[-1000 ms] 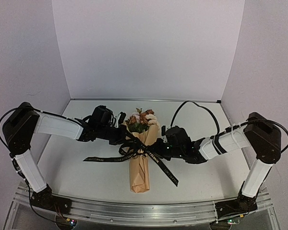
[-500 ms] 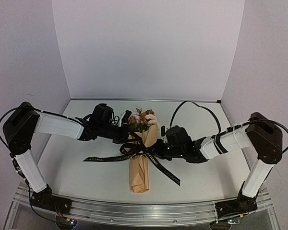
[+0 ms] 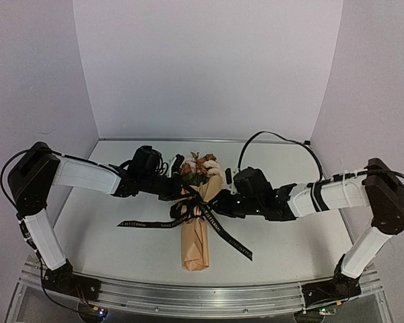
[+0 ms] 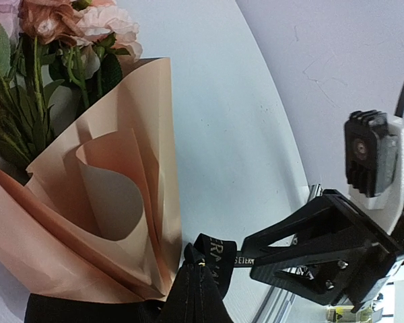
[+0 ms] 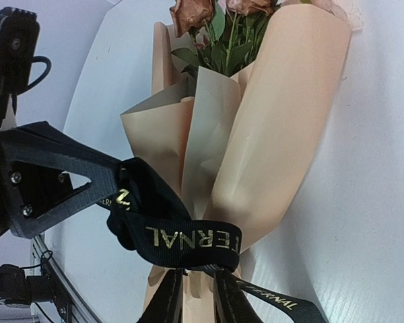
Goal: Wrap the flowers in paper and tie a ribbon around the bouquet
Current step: Cross the half-tied ribbon over the folded bouquet.
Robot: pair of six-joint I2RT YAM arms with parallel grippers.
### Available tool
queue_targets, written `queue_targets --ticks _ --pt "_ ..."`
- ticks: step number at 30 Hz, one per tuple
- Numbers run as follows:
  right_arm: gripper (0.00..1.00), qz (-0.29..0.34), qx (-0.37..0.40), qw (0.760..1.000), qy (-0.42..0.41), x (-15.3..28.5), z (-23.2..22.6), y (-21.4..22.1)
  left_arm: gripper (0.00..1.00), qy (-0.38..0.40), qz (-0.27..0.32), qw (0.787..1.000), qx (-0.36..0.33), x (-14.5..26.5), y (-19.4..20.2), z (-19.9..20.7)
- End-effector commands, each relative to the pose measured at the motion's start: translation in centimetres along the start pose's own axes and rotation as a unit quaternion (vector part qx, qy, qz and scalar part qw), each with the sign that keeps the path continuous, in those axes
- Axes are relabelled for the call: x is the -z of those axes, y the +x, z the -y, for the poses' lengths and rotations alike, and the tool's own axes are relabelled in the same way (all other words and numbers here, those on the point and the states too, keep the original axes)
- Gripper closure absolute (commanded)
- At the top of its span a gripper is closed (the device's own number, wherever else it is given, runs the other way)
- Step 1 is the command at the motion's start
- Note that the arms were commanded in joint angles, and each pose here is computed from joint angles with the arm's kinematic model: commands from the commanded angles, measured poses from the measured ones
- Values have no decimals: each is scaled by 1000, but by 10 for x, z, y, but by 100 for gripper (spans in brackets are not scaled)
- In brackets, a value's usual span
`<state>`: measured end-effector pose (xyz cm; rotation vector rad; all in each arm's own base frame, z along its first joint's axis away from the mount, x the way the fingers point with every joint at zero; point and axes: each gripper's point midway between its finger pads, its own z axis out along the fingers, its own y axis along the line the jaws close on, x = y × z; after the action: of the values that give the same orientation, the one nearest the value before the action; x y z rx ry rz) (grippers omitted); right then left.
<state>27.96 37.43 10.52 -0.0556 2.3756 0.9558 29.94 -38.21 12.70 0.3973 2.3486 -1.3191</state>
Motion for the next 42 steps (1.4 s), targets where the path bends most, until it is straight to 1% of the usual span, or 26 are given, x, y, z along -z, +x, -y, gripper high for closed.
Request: queue_targets --ticks 1,6,9,11,13,15,18,22,27,31,34,36,38,42 --pt "76 24 39 999 3 16 -21 -21 100 12 13 1000 -3 0 -18 6" --pt "71 16 70 997 1 14 -42 -25 100 16 10 1000 -7 0 -19 9" --pt "67 0 112 994 6 12 -60 -15 100 15 9 1000 -3 3 -21 7" --pt "66 -9 136 991 12 9 -65 -10 100 19 3 1000 -1 6 -22 6" --pt "66 -13 148 989 10 7 -70 -7 100 32 -13 999 1 8 -20 6" --pt "66 -23 164 986 13 3 -72 -1 100 58 -43 997 -2 8 -15 11" --pt "65 -24 195 980 37 -4 -67 5 100 88 -84 993 -2 5 -6 19" --pt "65 -12 194 978 75 -4 -49 4 100 97 -89 991 3 7 -8 25" --pt "62 -2 185 979 86 1 -42 2 100 62 -51 996 28 11 -19 18" --pt "55 8 167 981 96 1 -36 0 100 27 -29 997 61 13 -23 1" --pt "49 20 152 983 104 2 -30 -8 100 31 -30 997 66 14 -21 -1" --pt "49 24 144 984 100 0 -28 -12 100 31 -33 997 66 14 -20 -1" --pt "54 23 140 985 93 -4 -26 -14 100 28 -33 997 67 15 -19 -3" --pt "55 19 142 986 87 -9 -22 -14 100 29 -34 997 66 14 -20 -3"
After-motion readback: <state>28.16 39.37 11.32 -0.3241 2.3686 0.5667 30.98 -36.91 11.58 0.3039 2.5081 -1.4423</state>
